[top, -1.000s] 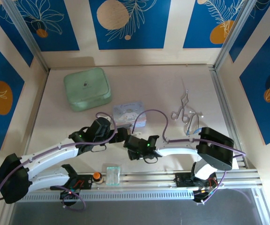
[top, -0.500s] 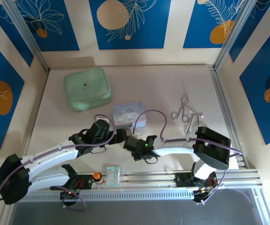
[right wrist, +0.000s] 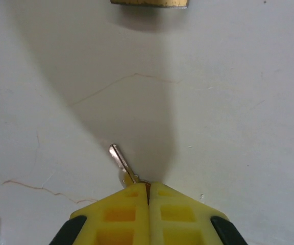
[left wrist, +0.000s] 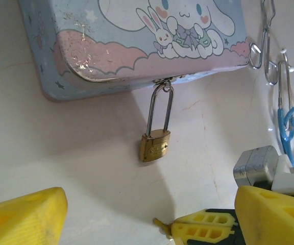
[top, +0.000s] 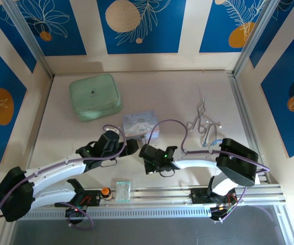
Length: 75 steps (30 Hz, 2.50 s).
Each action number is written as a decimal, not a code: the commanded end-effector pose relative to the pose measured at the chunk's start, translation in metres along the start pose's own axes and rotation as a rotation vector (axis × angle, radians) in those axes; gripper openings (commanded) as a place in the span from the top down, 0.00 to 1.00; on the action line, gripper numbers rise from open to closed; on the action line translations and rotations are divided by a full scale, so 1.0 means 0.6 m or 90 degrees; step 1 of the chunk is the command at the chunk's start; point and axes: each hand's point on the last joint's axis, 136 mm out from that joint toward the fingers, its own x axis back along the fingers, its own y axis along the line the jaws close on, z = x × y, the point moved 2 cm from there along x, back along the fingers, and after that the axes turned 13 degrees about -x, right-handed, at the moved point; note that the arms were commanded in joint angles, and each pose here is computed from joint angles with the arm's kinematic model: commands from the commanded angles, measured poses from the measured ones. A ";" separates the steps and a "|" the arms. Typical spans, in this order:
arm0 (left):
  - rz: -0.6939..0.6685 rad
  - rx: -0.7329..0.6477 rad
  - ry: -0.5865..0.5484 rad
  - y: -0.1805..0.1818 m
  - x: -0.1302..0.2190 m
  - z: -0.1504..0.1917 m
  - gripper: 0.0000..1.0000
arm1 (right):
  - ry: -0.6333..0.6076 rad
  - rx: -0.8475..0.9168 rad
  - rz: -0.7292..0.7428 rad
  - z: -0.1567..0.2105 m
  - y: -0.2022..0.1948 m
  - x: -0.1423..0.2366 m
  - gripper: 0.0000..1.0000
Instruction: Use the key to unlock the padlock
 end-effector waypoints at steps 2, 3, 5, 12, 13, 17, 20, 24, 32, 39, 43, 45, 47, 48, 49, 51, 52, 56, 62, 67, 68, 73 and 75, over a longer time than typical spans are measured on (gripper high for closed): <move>0.041 -0.007 -0.002 -0.022 -0.012 0.005 0.21 | 0.044 0.038 -0.028 0.016 -0.021 0.002 0.99; 0.045 -0.007 0.002 -0.025 -0.015 0.007 0.22 | 0.042 0.043 -0.042 0.013 -0.021 0.005 0.99; 0.059 -0.003 0.007 -0.032 -0.021 0.012 0.24 | 0.044 0.036 -0.069 0.006 -0.023 0.011 0.99; 0.116 0.082 -0.045 -0.058 -0.031 0.009 0.28 | 0.004 -0.017 -0.167 -0.027 -0.017 0.047 0.99; 0.116 0.111 -0.052 -0.056 -0.033 0.010 0.28 | -0.001 -0.023 -0.176 -0.031 -0.016 0.052 0.99; 0.120 0.264 -0.097 -0.058 -0.037 0.016 0.28 | -0.032 -0.035 -0.198 -0.051 -0.010 0.074 0.99; 0.123 0.348 -0.113 -0.066 -0.040 0.019 0.26 | -0.064 -0.040 -0.204 -0.065 -0.007 0.091 0.99; 0.147 0.413 -0.131 -0.088 -0.042 0.011 0.26 | -0.104 -0.053 -0.224 -0.084 0.002 0.108 0.99; 0.124 0.489 -0.075 -0.105 -0.066 0.027 0.31 | -0.160 -0.089 -0.255 -0.101 0.005 0.120 0.99; 0.110 0.509 -0.070 -0.101 -0.074 0.033 0.30 | -0.185 -0.097 -0.262 -0.109 0.005 0.124 0.99; 0.144 0.535 -0.088 -0.110 -0.071 0.023 0.20 | -0.206 -0.108 -0.291 -0.115 0.008 0.129 0.99; 0.165 0.547 -0.087 -0.124 -0.069 0.015 0.14 | -0.217 -0.103 -0.313 -0.121 0.019 0.136 0.99; 0.174 0.560 -0.086 -0.131 -0.068 0.009 0.12 | -0.226 -0.088 -0.333 -0.125 0.031 0.145 0.99; 0.180 0.572 -0.083 -0.134 -0.069 0.009 0.12 | -0.228 -0.082 -0.342 -0.126 0.037 0.148 0.99; 0.190 0.581 -0.083 -0.137 -0.070 0.007 0.13 | -0.230 -0.076 -0.353 -0.127 0.042 0.151 0.99; 0.210 0.602 -0.074 -0.143 -0.076 0.009 0.13 | -0.232 -0.067 -0.372 -0.129 0.052 0.158 0.99; 0.221 0.607 -0.074 -0.145 -0.078 0.008 0.13 | -0.233 -0.062 -0.377 -0.130 0.056 0.160 0.99; 0.236 0.624 -0.080 -0.143 -0.081 0.008 0.18 | -0.214 -0.050 -0.389 -0.124 0.070 0.155 0.99; 0.207 0.628 -0.084 -0.119 -0.075 0.018 0.51 | -0.205 -0.044 -0.388 -0.111 0.070 0.148 1.00; 0.179 0.612 -0.081 -0.107 -0.070 0.025 0.75 | -0.211 -0.055 -0.381 -0.113 0.062 0.147 0.99; 0.176 0.610 -0.082 -0.105 -0.070 0.025 0.79 | -0.209 -0.057 -0.381 -0.114 0.061 0.146 0.99; 0.164 0.606 -0.080 -0.096 -0.071 0.029 0.89 | -0.212 -0.059 -0.384 -0.115 0.060 0.148 0.99; 0.158 0.602 -0.077 -0.093 -0.073 0.031 0.91 | -0.210 -0.059 -0.385 -0.116 0.060 0.150 0.99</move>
